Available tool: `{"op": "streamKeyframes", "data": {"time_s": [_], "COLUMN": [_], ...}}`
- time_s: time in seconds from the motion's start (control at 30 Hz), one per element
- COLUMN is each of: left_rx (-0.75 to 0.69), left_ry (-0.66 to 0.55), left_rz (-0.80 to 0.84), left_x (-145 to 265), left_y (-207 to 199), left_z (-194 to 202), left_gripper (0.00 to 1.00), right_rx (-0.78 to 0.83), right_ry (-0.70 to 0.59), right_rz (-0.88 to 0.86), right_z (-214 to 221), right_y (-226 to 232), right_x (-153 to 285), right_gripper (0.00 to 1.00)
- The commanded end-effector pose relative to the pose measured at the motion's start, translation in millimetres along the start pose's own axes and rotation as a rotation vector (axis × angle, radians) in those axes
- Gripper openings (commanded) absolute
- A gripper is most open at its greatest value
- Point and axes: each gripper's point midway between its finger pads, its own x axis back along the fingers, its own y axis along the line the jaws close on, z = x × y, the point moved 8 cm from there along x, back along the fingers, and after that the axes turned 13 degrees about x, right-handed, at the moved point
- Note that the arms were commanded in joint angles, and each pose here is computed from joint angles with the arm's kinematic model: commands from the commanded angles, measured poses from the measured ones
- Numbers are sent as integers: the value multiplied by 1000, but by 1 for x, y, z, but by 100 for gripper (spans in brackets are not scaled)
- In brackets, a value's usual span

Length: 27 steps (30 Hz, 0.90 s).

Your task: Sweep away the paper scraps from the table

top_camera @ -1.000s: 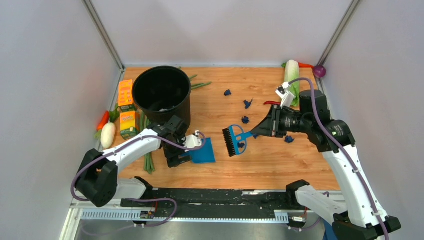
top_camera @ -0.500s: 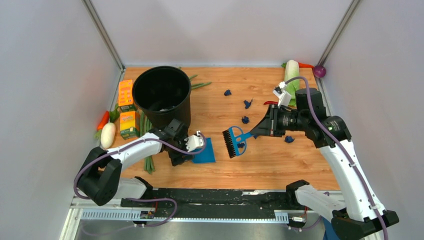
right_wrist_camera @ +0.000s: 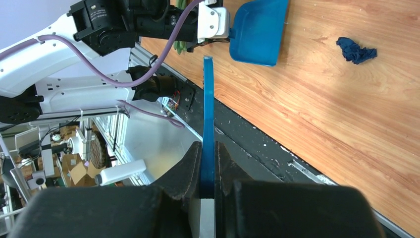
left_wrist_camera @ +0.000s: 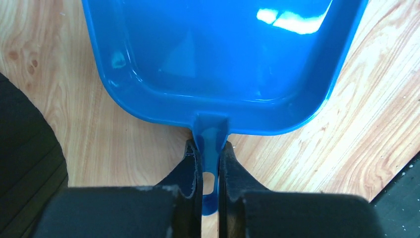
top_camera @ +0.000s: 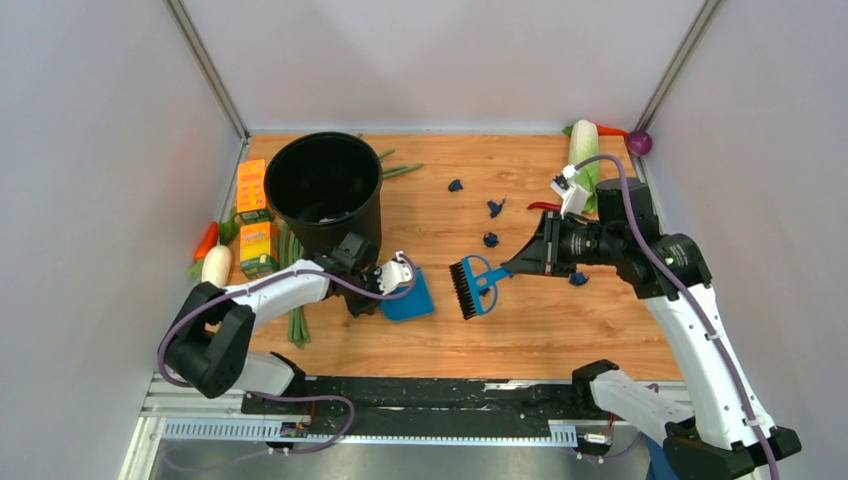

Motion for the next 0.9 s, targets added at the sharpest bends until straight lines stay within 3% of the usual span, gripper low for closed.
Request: {"op": "streamKeyframes", "data": {"time_s": [0.0,0.17,0.33,0.47,0.67,0.87], "left_rx": [51,93,87,109,6,-7], "left_ry": [-34,-121,-178,-199,-188,-314], "left_rz": [63,64,27,0,-29,-43], "left_x": [11,42,74,94,120,161], "left_y": [-6,-13,-30,-42,-65,-75], "left_z": [-19,-51,-78,-94,-108,-125], "left_gripper": [0,0,0,0,0,0], "right_rx": [16,-54,-123,-143,-153,-170], "right_ry": [-27,-42,-96,-95,-71,-36], "right_rz": [14,91,7,34,19,19], "right_z": [-1,-10,-34,-50,-53,-48], "right_y": [6,-5,-4,-9,-16,-24], "right_x": [10,-2,-26,-40,-55,-65], "right_gripper": [0,0,0,0,0,0]}}
